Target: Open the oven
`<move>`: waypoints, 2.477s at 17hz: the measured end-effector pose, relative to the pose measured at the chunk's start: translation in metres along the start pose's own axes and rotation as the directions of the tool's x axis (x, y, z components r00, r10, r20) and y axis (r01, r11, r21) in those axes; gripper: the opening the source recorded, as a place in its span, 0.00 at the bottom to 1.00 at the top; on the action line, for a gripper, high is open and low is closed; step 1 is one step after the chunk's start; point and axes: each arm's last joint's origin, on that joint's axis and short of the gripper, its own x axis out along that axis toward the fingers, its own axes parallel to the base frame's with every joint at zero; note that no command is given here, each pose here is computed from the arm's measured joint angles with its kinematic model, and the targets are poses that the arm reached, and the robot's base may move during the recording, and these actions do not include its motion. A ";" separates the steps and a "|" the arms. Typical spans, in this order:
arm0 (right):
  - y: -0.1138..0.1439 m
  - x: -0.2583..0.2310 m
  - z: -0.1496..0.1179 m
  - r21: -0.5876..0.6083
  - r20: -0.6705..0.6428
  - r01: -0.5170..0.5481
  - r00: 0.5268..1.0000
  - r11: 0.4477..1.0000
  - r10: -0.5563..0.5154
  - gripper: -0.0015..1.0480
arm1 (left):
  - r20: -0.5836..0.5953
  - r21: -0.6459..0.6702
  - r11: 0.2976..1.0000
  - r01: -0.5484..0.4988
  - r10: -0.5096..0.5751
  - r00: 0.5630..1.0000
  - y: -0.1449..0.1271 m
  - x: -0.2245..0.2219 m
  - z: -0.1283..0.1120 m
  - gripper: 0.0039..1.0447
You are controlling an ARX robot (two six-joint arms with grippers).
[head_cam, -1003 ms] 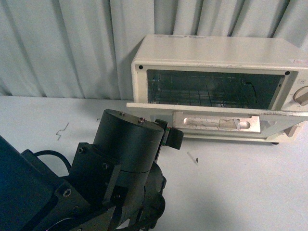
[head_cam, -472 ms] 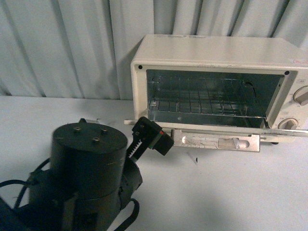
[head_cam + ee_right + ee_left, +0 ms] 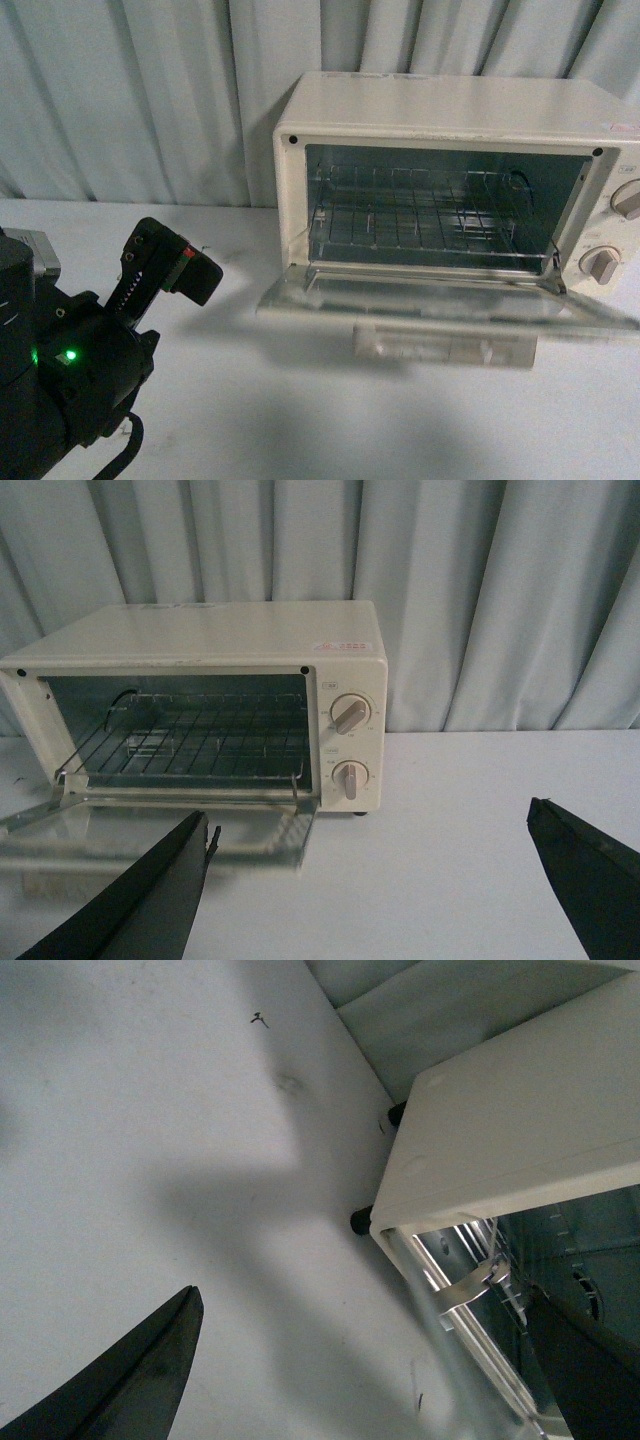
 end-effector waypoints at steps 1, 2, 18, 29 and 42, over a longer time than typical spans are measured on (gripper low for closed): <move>0.000 0.000 0.000 0.000 0.000 0.000 1.000 1.000 0.000 0.94 | 0.000 0.001 1.000 -0.002 0.002 1.000 -0.001 0.001 -0.001 0.94; 0.000 0.000 0.000 0.000 0.000 0.000 1.000 1.000 0.000 0.94 | 0.005 -0.001 1.000 0.000 0.000 1.000 -0.003 0.002 -0.001 0.94; 0.000 0.000 0.000 0.000 0.000 0.000 1.000 1.000 0.000 0.94 | 0.233 0.802 0.584 -0.124 -0.115 0.966 0.014 -0.094 0.062 0.01; 0.000 0.000 0.000 0.000 0.000 0.000 1.000 1.000 0.000 0.94 | 0.286 0.794 0.598 -0.109 -0.210 0.935 0.013 -0.163 0.093 0.01; 0.000 0.000 0.000 0.000 0.000 0.000 1.000 1.000 0.000 0.94 | 0.292 0.794 0.598 -0.107 -0.220 0.931 0.014 -0.187 0.089 0.01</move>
